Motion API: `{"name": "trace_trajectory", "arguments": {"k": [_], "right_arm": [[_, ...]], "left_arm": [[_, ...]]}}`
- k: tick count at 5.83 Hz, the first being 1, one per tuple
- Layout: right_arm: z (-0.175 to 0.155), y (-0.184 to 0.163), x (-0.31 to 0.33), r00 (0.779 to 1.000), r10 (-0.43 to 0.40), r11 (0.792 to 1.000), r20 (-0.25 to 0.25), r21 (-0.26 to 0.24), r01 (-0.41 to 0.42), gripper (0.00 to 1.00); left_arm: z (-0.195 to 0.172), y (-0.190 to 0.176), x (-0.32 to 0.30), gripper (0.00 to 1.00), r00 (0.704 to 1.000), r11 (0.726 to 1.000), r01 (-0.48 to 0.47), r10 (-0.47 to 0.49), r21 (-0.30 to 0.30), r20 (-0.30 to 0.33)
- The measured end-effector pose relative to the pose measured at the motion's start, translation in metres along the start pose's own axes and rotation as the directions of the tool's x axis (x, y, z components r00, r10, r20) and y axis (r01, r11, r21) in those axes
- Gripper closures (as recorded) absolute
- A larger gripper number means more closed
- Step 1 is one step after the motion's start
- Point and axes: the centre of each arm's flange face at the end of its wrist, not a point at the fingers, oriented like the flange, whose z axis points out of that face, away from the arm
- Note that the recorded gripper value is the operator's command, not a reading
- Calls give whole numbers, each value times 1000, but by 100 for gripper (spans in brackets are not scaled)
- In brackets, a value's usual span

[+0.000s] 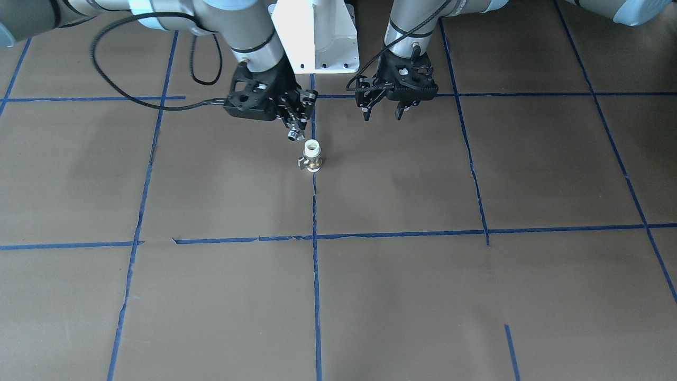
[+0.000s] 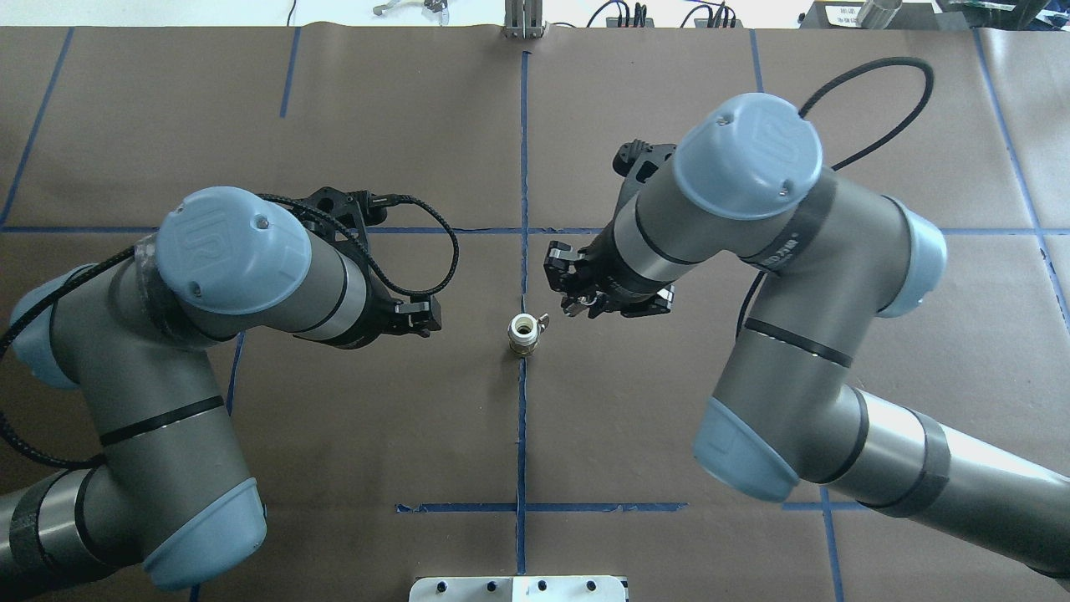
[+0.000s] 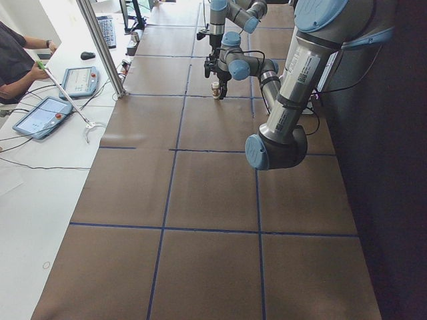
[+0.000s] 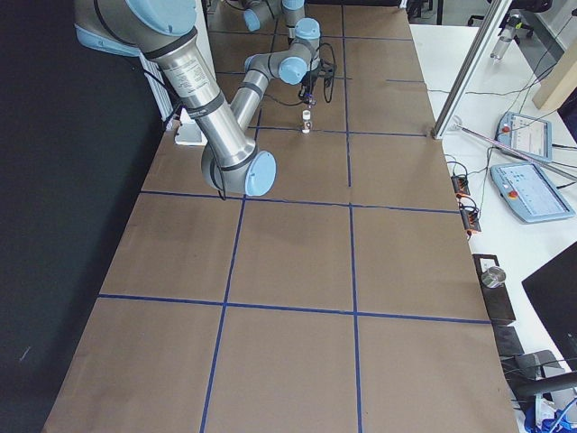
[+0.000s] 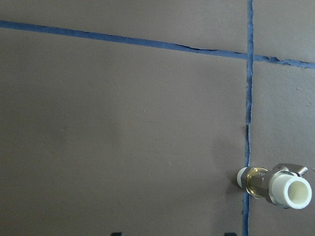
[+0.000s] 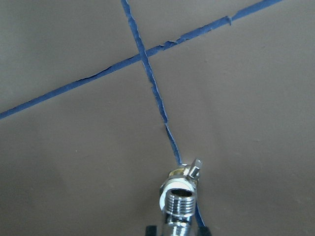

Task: Assemble PPR valve and pipe with both arms
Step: 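Carry the chrome fitting with the right gripper above the white pipe, then press the chrome fitting down onto the pipe's valve end with the right gripper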

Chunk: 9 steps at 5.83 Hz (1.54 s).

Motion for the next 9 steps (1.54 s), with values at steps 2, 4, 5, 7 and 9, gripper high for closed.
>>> {"name": "trace_trajectory", "arguments": {"k": [2, 4, 5, 7, 9], "right_arm": [[24, 12, -10, 999, 15, 1000, -36, 8, -15, 100], [32, 15, -8, 999, 18, 1000, -48, 8, -18, 100], [32, 15, -8, 999, 19, 1000, -49, 8, -19, 100], [35, 14, -8, 998, 22, 1000, -53, 17, -21, 99], [38, 13, -8, 998, 22, 1000, -58, 23, -21, 98]], "left_arm": [[5, 1, -3, 25, 1000, 1000, 1, -1, -4, 11], [5, 1, -3, 25, 1000, 1000, 1, -1, -5, 10], [4, 1, -3, 25, 1000, 1000, 1, -1, -4, 8], [2, 2, -2, 25, 1000, 1000, 1, -1, -3, 4], [3, 2, -2, 25, 1000, 1000, 1, -1, -5, 6]]}}
